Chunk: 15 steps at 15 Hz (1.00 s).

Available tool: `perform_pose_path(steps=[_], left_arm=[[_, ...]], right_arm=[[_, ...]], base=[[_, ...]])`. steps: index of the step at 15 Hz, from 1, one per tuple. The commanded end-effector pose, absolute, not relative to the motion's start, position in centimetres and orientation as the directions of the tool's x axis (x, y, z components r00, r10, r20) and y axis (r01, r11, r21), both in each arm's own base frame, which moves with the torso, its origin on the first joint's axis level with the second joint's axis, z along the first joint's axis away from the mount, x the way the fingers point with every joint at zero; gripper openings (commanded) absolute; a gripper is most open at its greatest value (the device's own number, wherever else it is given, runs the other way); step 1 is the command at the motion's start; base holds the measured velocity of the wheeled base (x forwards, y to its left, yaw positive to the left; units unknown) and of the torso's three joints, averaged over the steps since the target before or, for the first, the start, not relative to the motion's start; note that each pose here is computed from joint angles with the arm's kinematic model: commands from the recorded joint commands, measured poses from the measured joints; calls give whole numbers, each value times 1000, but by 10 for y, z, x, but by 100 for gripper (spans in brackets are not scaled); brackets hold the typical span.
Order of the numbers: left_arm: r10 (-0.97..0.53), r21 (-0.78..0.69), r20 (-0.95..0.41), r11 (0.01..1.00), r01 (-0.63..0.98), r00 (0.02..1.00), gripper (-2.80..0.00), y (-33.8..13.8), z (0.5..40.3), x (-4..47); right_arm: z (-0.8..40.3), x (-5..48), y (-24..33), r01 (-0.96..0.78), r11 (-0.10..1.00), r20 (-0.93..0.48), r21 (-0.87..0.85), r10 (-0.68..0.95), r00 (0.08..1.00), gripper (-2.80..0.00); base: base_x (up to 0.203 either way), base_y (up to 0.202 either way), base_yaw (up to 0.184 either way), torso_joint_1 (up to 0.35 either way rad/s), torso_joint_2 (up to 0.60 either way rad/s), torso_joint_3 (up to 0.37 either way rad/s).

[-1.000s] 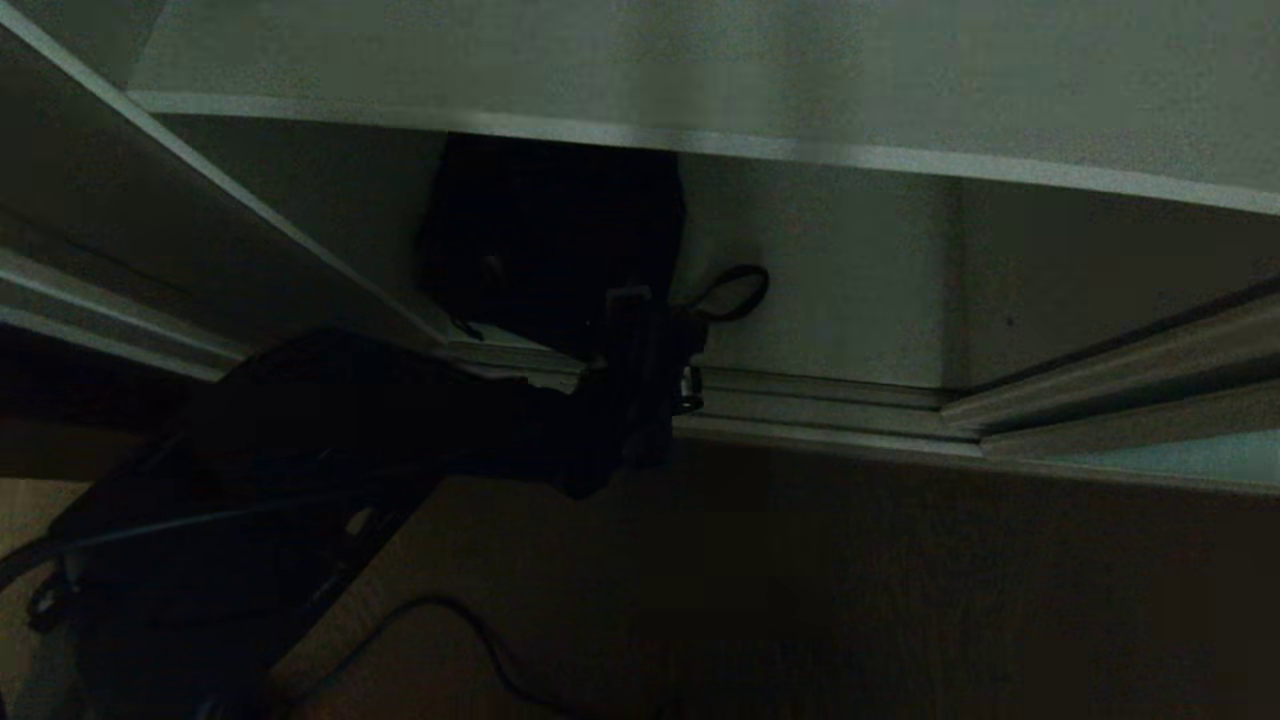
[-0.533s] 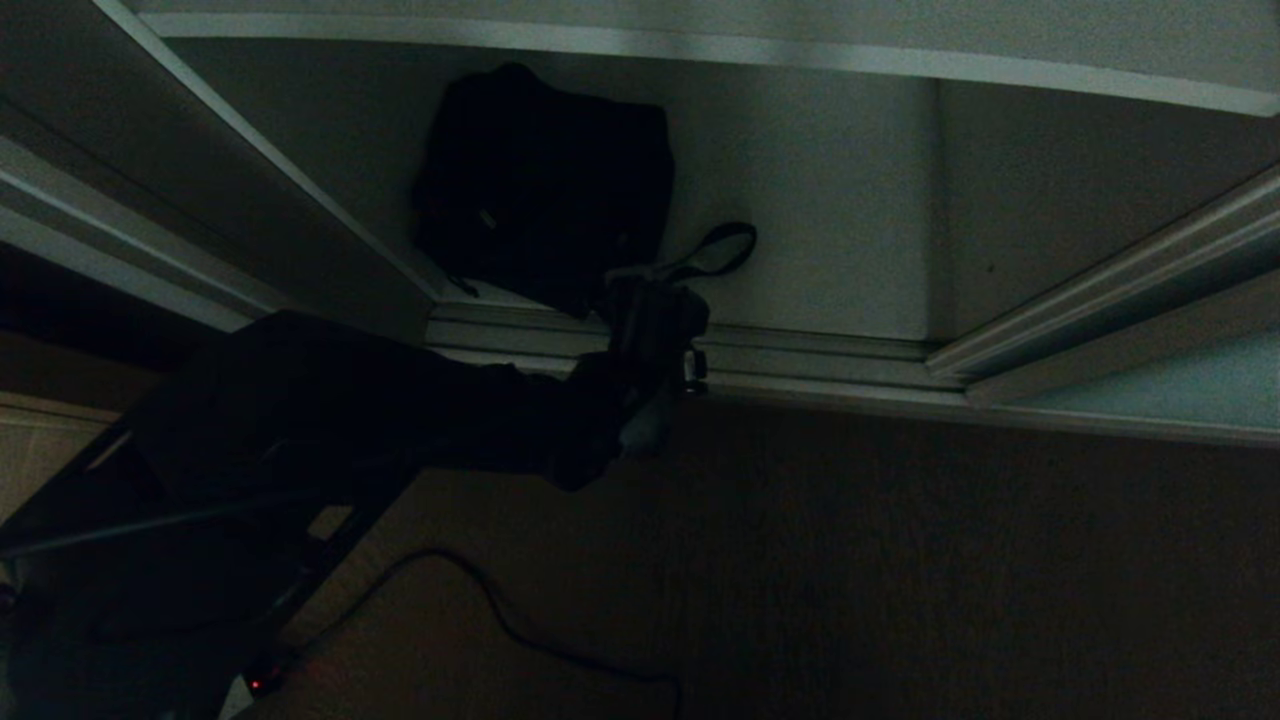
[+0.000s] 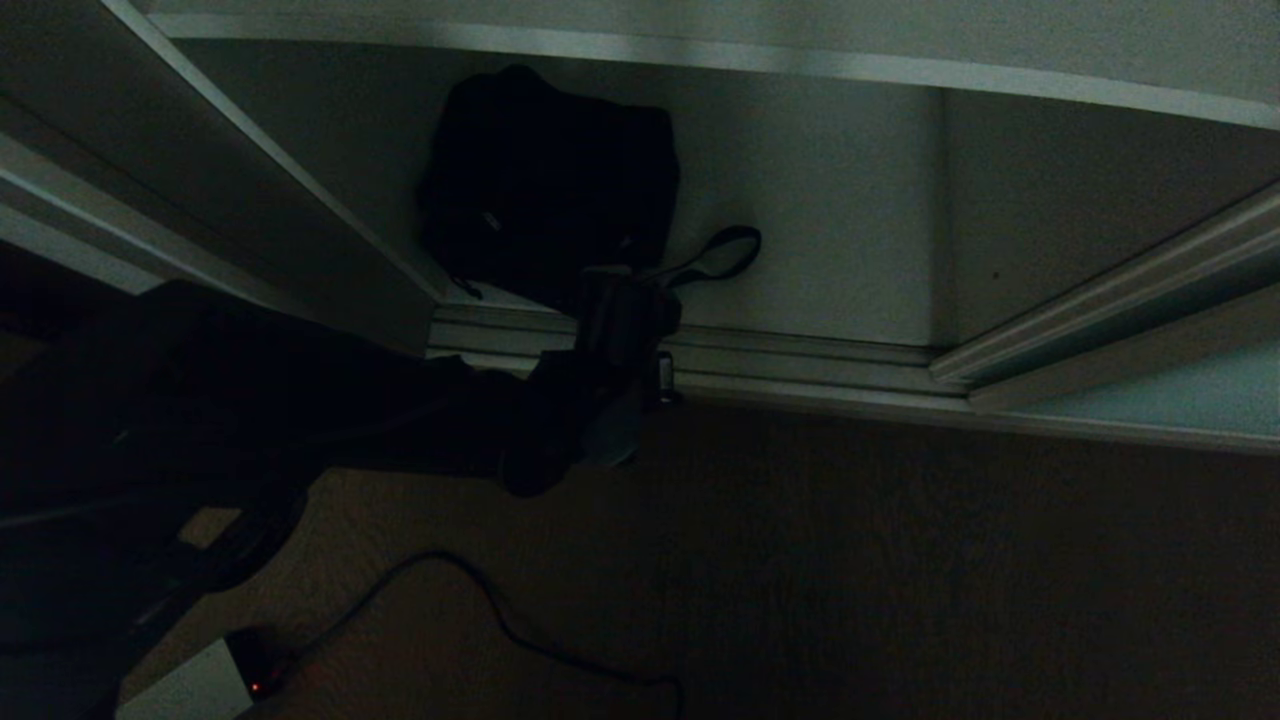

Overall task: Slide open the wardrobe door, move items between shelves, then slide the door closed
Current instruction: Place the bag on the lower shelf

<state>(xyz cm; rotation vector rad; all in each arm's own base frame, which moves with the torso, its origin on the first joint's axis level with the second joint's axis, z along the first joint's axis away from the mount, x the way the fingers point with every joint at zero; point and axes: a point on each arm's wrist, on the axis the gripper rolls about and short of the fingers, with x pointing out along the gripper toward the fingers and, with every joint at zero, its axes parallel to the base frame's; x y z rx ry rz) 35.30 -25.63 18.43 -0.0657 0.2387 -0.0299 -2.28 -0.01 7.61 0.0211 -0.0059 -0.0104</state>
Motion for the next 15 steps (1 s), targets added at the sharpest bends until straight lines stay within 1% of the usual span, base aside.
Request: perform_pose_path(steps=[1,6,9,11,15], left_arm=[[-38,-78,-220,997,21,975,-280,-243,203,337],[-28,-20,-294,1000,23,955,-280,-206,233,289],[-25,-6,-281,1000,24,959,-280,-180,253,260],[-11,11,-270,1000,15,963,-280,-155,268,237],[29,15,-232,1000,-26,972,-280,-88,304,182]], right_arm=[[76,-23,0,11,1000,8,22,-11,1000,-280],[76,-23,0,11,1000,8,22,-11,1000,-280],[76,-23,0,11,1000,8,22,-11,1000,-280],[76,-23,0,11,1000,8,22,-11,1000,-280],[76,-23,0,11,1000,8,22,-11,1000,-280]], base=[[0,0,0,0,0,0],[0,0,0,0,0,0],[0,0,0,0,0,0],[0,0,0,0,0,0],[0,0,0,0,0,0]])
